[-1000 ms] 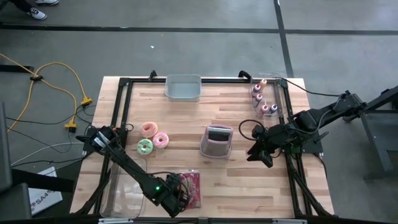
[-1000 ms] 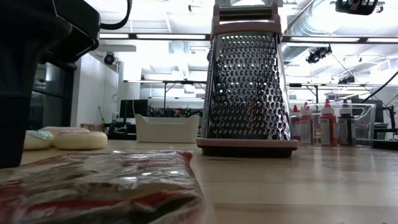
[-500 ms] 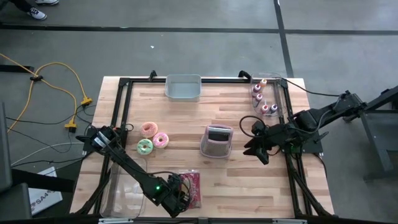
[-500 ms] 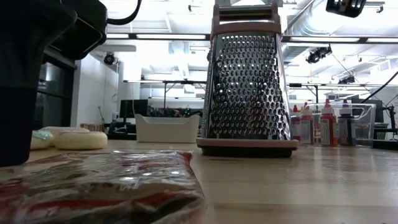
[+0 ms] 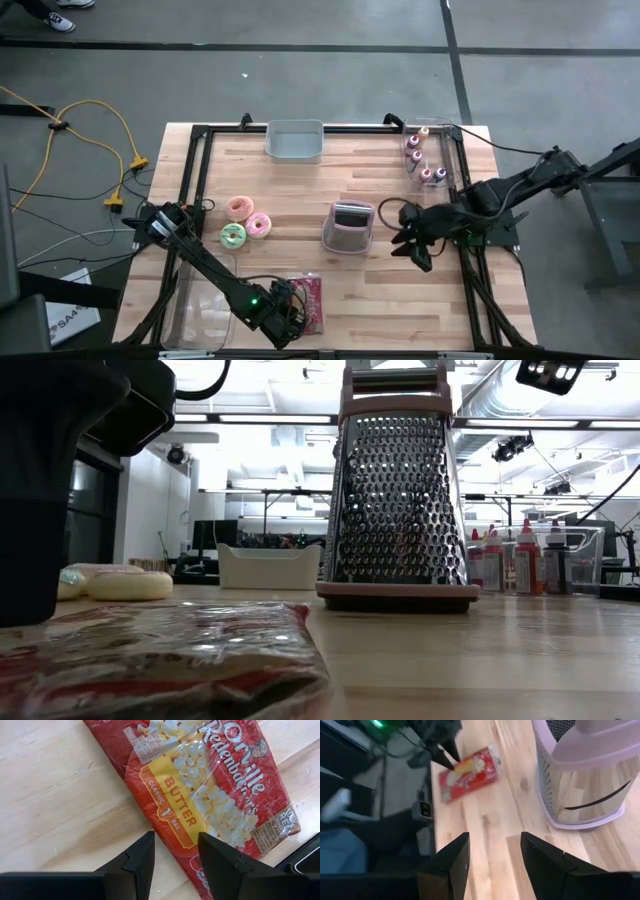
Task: Pick & Place Food Item
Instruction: Put the popcorn pack into the left transparent bin
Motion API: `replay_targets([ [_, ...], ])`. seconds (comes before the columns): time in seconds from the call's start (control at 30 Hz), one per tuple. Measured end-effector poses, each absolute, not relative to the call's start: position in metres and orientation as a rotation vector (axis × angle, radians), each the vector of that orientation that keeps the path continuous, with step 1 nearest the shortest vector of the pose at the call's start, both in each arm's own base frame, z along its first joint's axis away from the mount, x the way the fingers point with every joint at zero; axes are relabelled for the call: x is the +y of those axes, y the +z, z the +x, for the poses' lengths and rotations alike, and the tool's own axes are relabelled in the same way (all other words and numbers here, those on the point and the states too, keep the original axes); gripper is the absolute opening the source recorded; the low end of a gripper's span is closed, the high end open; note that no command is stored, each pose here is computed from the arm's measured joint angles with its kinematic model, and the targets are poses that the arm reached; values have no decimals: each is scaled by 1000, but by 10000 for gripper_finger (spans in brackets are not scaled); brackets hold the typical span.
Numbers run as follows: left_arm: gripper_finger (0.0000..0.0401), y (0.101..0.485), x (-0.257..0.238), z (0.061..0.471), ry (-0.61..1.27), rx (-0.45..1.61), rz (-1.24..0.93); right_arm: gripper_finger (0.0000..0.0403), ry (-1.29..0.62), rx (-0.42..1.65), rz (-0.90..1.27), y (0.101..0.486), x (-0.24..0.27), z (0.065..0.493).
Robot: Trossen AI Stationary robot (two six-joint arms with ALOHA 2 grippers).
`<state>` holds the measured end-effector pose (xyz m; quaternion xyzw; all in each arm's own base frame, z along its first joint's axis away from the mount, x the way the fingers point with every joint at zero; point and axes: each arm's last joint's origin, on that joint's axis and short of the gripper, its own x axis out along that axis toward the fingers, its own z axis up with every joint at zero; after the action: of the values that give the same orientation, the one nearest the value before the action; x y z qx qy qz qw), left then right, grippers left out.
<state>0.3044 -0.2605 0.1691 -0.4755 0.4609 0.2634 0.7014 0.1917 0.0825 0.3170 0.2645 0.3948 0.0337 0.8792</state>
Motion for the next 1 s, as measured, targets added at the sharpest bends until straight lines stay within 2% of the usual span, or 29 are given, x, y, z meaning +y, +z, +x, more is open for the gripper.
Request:
replay_targets([
  [0.4, 145, 170, -261, 305, 571, 1021, -1063, 165, 112, 1020, 369, 251, 133, 245],
  [0.7, 145, 170, -261, 306, 572, 1016, -1062, 165, 214, 1035, 318, 205, 175, 269],
  [1.0, 145, 170, -262, 306, 567, 1012, -1067, 165, 278, 951, 211, 182, 204, 276],
])
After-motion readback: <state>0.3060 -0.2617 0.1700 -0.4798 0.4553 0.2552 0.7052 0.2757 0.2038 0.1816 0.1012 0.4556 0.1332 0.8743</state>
